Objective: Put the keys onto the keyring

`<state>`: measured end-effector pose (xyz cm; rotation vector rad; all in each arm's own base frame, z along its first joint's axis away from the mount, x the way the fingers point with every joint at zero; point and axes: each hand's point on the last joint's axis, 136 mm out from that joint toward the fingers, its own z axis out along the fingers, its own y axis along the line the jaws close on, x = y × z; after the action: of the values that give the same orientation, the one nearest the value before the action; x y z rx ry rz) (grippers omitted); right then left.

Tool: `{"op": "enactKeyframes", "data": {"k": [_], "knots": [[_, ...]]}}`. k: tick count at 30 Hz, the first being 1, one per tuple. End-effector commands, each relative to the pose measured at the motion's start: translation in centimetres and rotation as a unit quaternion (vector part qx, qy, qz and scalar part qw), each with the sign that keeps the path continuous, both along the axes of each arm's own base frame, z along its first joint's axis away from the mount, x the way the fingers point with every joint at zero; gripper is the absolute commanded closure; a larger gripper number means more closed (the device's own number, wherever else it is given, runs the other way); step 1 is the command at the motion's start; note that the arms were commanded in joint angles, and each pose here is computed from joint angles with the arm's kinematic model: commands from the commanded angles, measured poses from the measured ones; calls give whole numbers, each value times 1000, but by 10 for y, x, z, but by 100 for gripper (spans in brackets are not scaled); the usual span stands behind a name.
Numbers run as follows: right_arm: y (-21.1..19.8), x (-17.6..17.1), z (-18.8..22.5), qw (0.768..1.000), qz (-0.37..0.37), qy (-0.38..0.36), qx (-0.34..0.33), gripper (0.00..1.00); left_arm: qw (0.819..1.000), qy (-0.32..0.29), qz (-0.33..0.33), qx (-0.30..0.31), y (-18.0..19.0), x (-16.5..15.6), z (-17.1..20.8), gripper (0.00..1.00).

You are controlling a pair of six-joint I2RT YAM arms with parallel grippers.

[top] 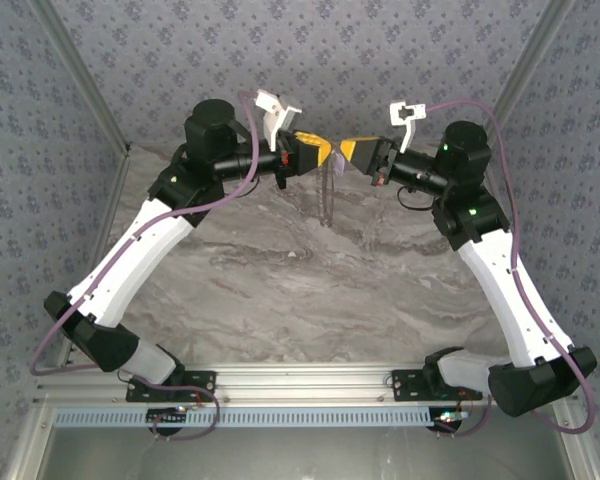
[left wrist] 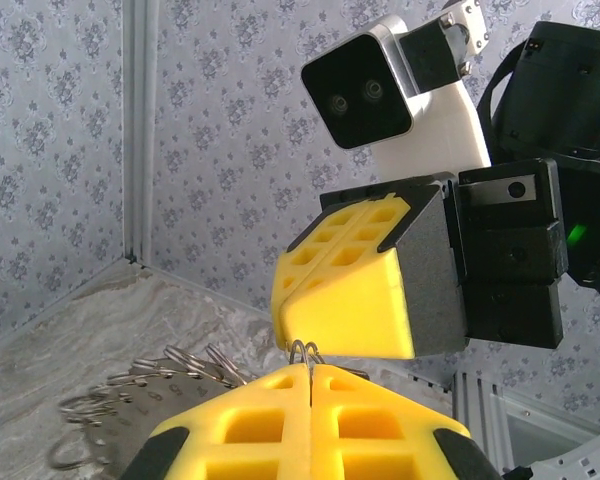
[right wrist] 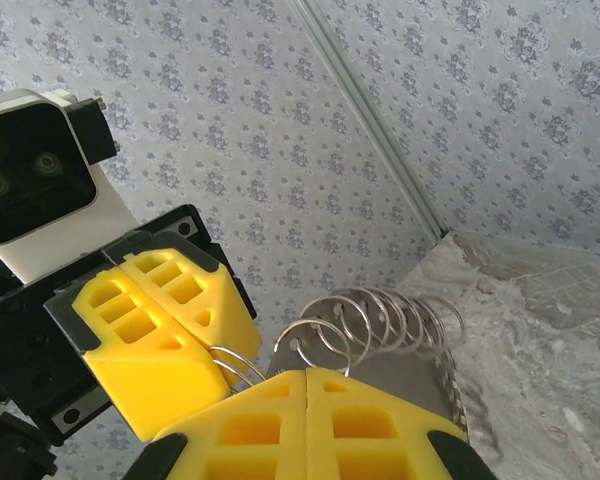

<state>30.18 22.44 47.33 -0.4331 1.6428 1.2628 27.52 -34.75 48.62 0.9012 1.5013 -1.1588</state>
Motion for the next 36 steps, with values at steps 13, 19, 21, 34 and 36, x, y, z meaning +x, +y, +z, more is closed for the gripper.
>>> {"op": "enactKeyframes", "data": {"k": [13,19,21,34,36], "knots": [[32,-23,-2,994,103,32,24,100,996,-56,24,-60,11,-7,45,100],[-4,-8,-1,994,59,56,79,60,995,-58,43,-71,15,-2,46,100],[-17,-4,2,993,42,55,100,54,995,-58,43,-74,15,-2,46,100],[-27,11,57,983,45,2,180,54,993,-29,33,-110,15,7,44,100],[-20,9,57,982,57,3,180,54,993,-24,33,-114,14,9,45,100]]}}
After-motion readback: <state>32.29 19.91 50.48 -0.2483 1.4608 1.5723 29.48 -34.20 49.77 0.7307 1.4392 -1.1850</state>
